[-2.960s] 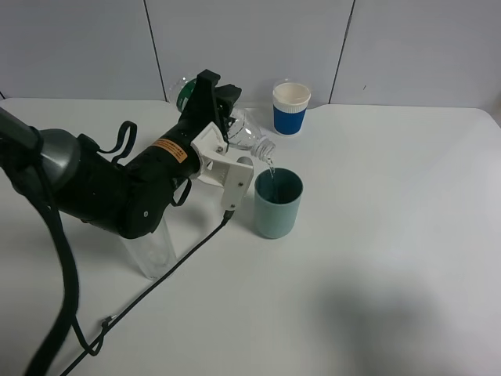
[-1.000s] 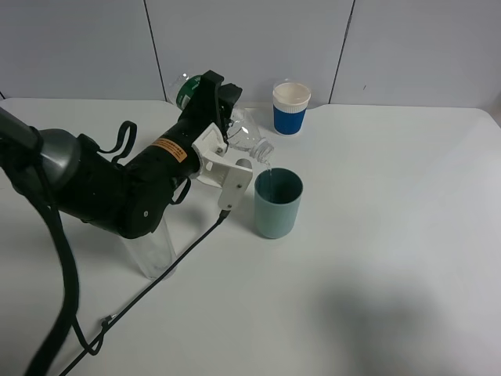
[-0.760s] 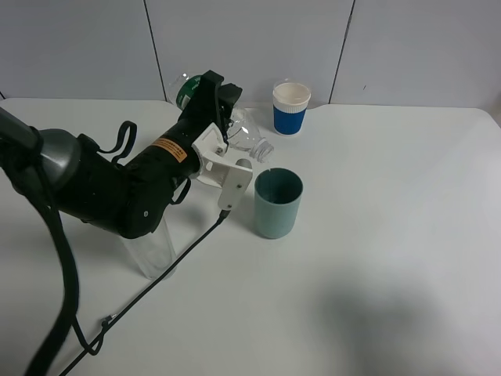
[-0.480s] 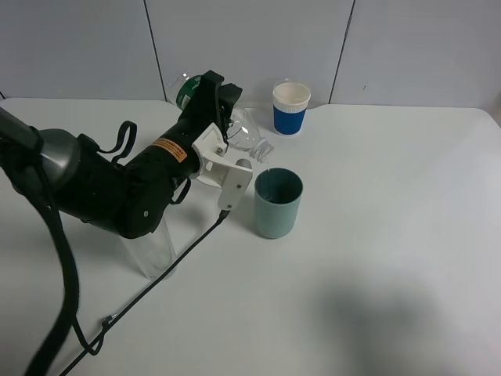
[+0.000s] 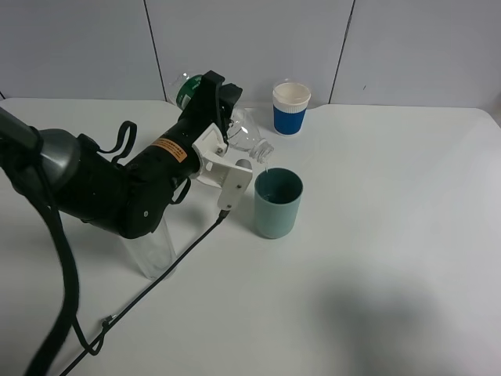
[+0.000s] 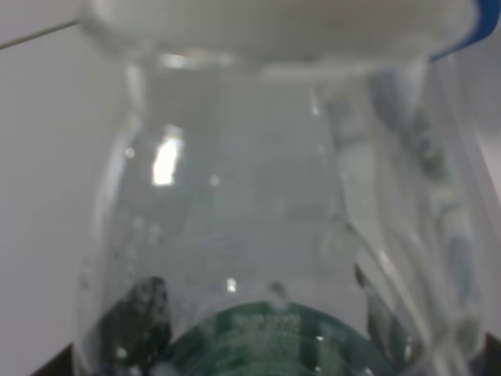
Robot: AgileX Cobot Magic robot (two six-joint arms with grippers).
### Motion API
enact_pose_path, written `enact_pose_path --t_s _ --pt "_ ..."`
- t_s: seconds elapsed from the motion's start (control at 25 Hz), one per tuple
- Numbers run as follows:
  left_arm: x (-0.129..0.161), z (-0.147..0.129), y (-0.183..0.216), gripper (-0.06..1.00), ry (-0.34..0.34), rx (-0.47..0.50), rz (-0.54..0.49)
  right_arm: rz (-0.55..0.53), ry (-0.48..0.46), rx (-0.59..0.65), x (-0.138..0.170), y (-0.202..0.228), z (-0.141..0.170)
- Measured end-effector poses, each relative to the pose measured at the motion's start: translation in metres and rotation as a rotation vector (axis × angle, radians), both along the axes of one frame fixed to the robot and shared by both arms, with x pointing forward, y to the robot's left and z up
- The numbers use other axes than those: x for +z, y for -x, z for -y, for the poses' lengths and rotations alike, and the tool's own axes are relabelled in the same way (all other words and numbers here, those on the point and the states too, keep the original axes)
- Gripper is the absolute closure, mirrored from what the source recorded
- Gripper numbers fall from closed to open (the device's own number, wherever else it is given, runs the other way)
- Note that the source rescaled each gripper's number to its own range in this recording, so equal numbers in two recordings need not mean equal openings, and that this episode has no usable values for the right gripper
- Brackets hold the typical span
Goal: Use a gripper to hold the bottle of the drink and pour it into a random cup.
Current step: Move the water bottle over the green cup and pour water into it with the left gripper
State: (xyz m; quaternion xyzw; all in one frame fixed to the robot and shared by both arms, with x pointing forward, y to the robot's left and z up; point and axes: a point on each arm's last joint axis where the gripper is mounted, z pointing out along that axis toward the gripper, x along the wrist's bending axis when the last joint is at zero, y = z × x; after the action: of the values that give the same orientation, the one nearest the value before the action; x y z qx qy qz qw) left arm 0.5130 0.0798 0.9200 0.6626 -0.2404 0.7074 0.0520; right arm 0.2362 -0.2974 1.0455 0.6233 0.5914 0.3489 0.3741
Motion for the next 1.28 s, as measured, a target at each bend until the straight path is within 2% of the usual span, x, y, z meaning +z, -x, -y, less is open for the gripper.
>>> enact_pose_path --t_s 1.28 --pt "0.0002 0.0034 0.0025 0.89 -0.011 -0.011 0.006 0.0 0.0 0.0 0.0 0.0 0.0"
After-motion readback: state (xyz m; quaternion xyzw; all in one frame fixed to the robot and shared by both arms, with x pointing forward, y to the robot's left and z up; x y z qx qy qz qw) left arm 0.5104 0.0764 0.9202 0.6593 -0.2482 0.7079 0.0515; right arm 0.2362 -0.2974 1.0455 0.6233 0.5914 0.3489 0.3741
